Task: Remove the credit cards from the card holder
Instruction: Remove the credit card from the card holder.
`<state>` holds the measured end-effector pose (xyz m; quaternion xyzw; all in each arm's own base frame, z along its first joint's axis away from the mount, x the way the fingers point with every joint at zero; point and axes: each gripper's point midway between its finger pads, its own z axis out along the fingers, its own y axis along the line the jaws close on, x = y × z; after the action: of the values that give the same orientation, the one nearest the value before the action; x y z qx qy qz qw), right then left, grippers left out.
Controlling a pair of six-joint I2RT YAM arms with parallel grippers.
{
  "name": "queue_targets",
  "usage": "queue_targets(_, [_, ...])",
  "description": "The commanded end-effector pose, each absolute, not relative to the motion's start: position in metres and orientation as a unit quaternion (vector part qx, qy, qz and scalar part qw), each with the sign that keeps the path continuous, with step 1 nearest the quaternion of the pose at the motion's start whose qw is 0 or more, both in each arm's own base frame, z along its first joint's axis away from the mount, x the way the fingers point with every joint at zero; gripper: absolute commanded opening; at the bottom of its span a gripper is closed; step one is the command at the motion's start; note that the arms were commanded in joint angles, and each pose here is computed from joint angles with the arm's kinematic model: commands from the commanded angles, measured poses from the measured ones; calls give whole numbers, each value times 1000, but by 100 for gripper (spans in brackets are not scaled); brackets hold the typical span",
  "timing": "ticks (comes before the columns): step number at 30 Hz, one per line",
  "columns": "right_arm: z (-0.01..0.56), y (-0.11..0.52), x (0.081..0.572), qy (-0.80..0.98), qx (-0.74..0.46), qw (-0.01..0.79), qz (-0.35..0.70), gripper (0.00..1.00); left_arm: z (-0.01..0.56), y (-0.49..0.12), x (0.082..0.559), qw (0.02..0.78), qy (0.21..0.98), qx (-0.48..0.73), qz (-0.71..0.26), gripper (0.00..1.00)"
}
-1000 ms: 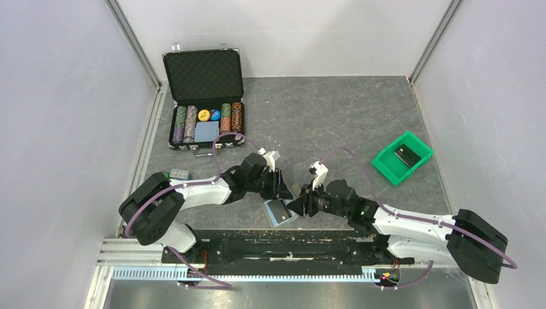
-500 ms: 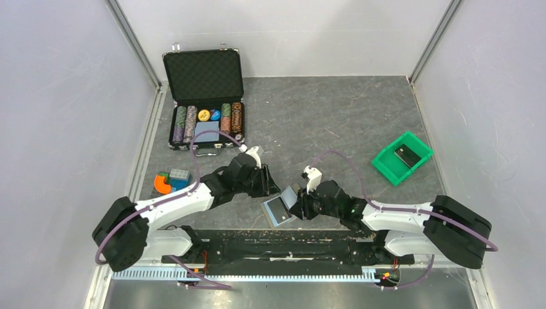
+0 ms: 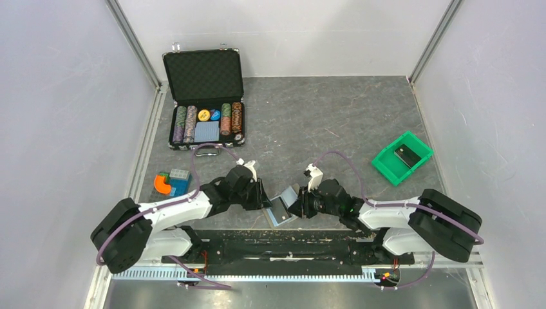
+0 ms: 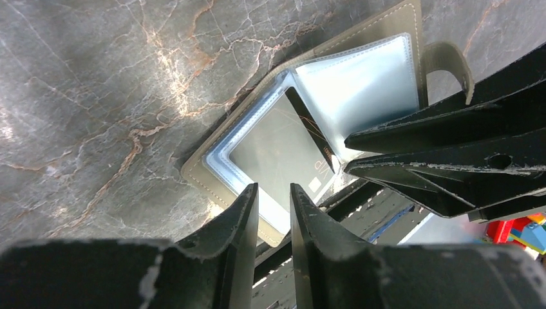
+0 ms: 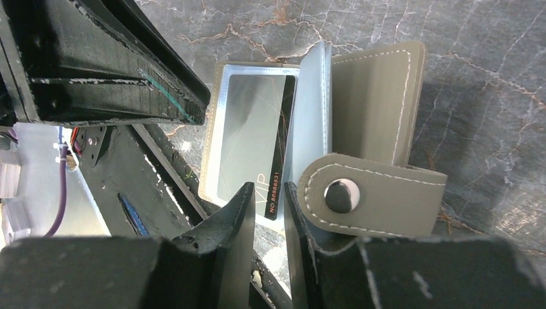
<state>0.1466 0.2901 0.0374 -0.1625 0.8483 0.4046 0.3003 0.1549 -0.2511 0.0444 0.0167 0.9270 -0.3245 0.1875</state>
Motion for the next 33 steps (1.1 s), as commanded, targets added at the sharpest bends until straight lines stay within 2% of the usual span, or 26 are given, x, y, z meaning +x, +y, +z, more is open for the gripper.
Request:
queue_targets(1, [46, 297, 149, 836, -153, 306, 429, 25, 45, -261, 153, 182, 918, 18, -353, 30])
queue_targets(17, [29, 293, 141, 847, -130, 271, 439, 23, 19, -254, 149, 177, 925, 17, -337, 27])
queue_targets(33, [40, 289, 137, 822, -94, 260, 498, 9, 15, -251, 148, 174, 927, 14, -331, 27])
